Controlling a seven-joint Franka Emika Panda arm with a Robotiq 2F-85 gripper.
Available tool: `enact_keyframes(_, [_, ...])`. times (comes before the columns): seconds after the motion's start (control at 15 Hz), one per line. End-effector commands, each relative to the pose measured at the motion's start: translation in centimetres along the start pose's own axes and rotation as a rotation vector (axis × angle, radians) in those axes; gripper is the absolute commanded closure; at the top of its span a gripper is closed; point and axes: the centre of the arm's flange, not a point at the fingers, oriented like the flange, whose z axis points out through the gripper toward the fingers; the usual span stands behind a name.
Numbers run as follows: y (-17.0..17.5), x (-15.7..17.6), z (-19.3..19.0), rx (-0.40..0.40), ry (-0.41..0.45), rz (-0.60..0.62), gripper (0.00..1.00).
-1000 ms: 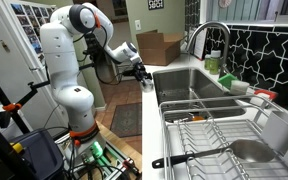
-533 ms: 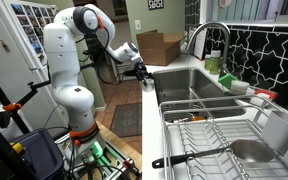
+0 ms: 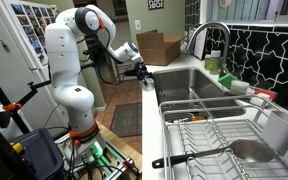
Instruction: Take the container out of the sink then empty it and place it upside down on the edge of the sink
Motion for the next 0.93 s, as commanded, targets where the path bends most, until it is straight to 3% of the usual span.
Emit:
enact_keyframes(0.0, [-0.8,-1.0,0.3,-0.007,0.017,0.004,0.39])
enact_keyframes(0.07, [-0.8,-1.0,0.3,-0.009,0.021,0.005,0.33])
enact_keyframes(0.2, [-0.9,-1.2,0.4,-0.008,0.02,-0.001,0.09])
enact_keyframes(0.33, [-0.9,-1.6,0.5,-0.011,0.023,-0.008,0.02])
enact_keyframes(0.6, [-0.9,-1.9,0.4,-0.001,0.026,-0.016,0.0])
enact_keyframes(0.87, [1.3,-0.3,-1.9,0.083,-0.007,-0.015,0.0])
